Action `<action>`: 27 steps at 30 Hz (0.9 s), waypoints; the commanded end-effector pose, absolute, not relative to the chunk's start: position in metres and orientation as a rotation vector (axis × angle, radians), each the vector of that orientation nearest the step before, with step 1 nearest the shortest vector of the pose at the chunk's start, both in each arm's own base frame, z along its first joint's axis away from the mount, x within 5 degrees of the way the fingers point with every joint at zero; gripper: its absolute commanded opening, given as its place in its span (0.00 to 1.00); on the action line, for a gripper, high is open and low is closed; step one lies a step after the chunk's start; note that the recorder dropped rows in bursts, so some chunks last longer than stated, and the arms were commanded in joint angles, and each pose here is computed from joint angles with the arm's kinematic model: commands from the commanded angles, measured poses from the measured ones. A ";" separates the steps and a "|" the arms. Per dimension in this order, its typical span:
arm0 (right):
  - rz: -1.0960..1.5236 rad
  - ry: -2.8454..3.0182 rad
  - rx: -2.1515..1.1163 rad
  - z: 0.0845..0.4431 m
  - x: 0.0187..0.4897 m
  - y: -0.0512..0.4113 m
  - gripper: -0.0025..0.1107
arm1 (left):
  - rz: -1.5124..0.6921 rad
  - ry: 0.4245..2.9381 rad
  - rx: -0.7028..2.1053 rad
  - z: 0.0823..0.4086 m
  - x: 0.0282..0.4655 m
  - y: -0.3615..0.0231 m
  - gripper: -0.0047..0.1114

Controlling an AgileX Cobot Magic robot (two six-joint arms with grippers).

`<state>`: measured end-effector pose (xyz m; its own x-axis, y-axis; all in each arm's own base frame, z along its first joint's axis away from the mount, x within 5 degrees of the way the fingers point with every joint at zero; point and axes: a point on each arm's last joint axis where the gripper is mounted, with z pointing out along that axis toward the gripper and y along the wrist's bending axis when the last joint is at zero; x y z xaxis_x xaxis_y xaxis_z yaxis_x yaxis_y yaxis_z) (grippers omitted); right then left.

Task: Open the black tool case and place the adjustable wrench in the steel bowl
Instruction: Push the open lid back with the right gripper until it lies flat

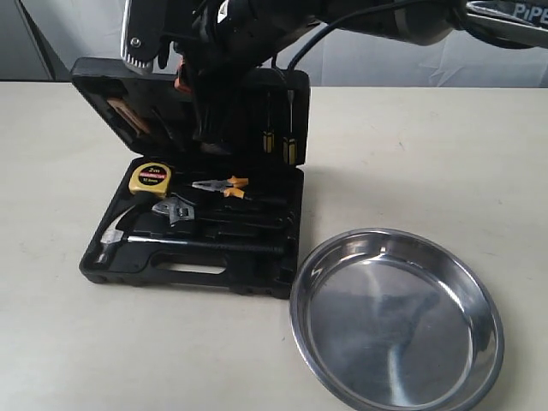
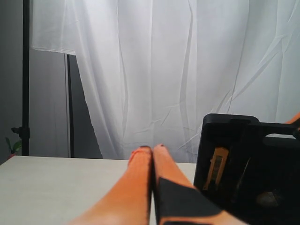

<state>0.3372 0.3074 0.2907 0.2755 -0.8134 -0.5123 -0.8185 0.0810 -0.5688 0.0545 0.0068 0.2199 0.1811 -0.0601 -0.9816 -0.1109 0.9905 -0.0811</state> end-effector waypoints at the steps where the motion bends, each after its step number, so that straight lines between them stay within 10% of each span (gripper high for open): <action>1: -0.103 1.364 -1.612 0.317 0.340 0.305 0.02 | 0.035 1.386 -0.143 0.221 0.055 0.007 0.04; 27: -0.246 1.287 -1.684 0.302 0.351 0.307 0.02 | 0.035 1.386 -0.143 0.221 0.055 0.007 0.04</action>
<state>0.3465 0.3072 0.2894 0.3549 -0.8419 -0.4066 -0.7236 0.0280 -0.6897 0.0545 0.0068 0.2199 0.1811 -0.0601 -0.9816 -0.1109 0.9905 -0.0811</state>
